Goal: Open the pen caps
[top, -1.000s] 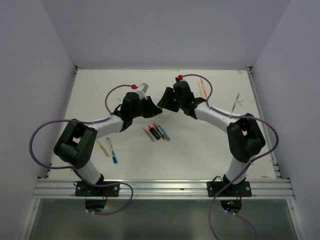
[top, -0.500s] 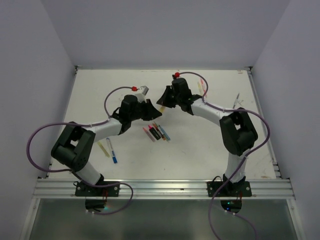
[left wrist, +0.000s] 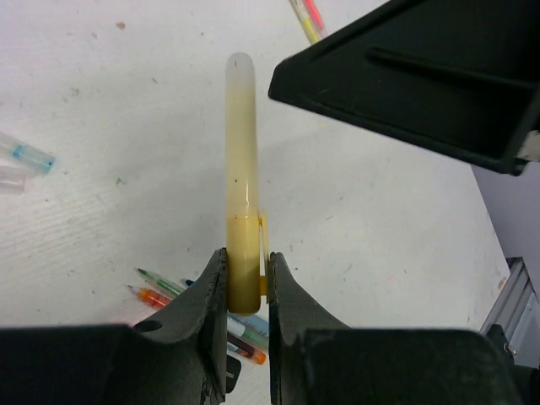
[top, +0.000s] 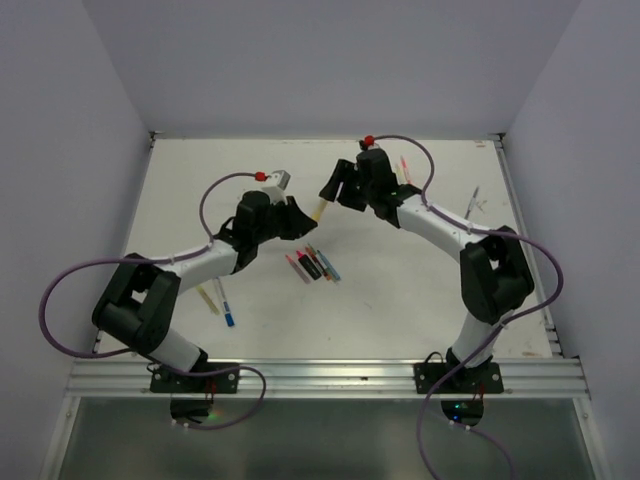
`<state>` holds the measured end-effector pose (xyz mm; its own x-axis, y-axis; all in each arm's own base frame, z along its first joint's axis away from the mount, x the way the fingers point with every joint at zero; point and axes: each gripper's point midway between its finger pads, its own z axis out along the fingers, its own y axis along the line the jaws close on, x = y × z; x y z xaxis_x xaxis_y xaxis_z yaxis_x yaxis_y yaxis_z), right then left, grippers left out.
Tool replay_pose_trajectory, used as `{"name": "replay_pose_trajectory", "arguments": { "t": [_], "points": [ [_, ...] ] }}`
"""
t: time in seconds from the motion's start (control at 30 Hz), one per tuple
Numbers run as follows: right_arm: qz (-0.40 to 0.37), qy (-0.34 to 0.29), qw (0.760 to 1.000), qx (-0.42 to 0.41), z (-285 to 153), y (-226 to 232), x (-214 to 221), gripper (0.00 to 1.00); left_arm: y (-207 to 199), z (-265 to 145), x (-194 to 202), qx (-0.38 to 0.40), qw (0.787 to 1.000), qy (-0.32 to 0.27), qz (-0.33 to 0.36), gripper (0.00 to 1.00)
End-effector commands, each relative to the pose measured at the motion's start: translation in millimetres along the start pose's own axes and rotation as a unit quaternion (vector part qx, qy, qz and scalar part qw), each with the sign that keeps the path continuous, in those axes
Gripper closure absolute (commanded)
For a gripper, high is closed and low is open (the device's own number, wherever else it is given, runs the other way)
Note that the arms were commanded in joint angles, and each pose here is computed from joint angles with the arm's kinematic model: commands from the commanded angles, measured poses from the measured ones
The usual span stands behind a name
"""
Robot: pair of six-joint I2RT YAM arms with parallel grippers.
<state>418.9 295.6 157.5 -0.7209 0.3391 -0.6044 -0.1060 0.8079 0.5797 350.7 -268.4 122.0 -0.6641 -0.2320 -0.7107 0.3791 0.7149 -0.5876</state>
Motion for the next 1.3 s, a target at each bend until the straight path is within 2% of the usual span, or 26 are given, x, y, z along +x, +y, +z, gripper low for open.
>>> {"name": "replay_pose_trajectory", "arguments": {
  "t": [0.0, 0.17, 0.3, 1.03, 1.1, 1.13, 1.17, 1.2, 1.27],
  "points": [
    [0.012, 0.016, 1.0, 0.021, -6.2, -14.8, 10.9, 0.36, -12.0, -9.2, -37.6, 0.006, 0.997, -0.073, 0.037, 1.0],
    [0.026, 0.039, 0.999, -0.001, 6.1, -9.1, 20.8, 0.36, -15.7, -11.7, -40.7, 0.015, 0.996, -0.082, 0.042, 1.0],
    [0.033, 0.032, 0.999, -0.022, 6.8, 1.4, 16.4, 0.36, -14.2, -9.7, -39.4, 0.013, 0.996, -0.08, 0.041, 1.0],
    [0.056, 0.056, 0.996, -0.045, 24.4, 28.3, 30.0, 0.43, -24.7, -6.3, -47.8, 0.02, 0.995, -0.086, 0.044, 1.0],
    [0.057, 0.053, 0.996, -0.041, 25.2, 26.9, 30.2, 0.55, -25.6, -6.7, -46.2, 0.021, 0.995, -0.083, 0.046, 1.0],
    [0.057, 0.048, 0.996, -0.042, 22.5, 28.8, 28.0, 0.64, -25.5, -7.4, -46.2, 0.02, 0.995, -0.084, 0.047, 1.0],
    [0.058, 0.045, 0.996, -0.041, 22.7, 26.9, 27.8, 0.94, -24.4, -7.7, -44.8, 0.019, 0.995, -0.082, 0.049, 1.0],
    [0.059, 0.041, 0.996, -0.044, 22.5, 29.3, 24.5, 1.0, -24.3, -8.4, -43.9, 0.019, 0.995, -0.081, 0.049, 1.0],
    [0.055, 0.04, 0.997, -0.042, 28.0, 29.9, 21.7, 1.0, -24.8, -9.6, -39.5, 0.024, 0.995, -0.077, 0.051, 1.0]
  ]
}}
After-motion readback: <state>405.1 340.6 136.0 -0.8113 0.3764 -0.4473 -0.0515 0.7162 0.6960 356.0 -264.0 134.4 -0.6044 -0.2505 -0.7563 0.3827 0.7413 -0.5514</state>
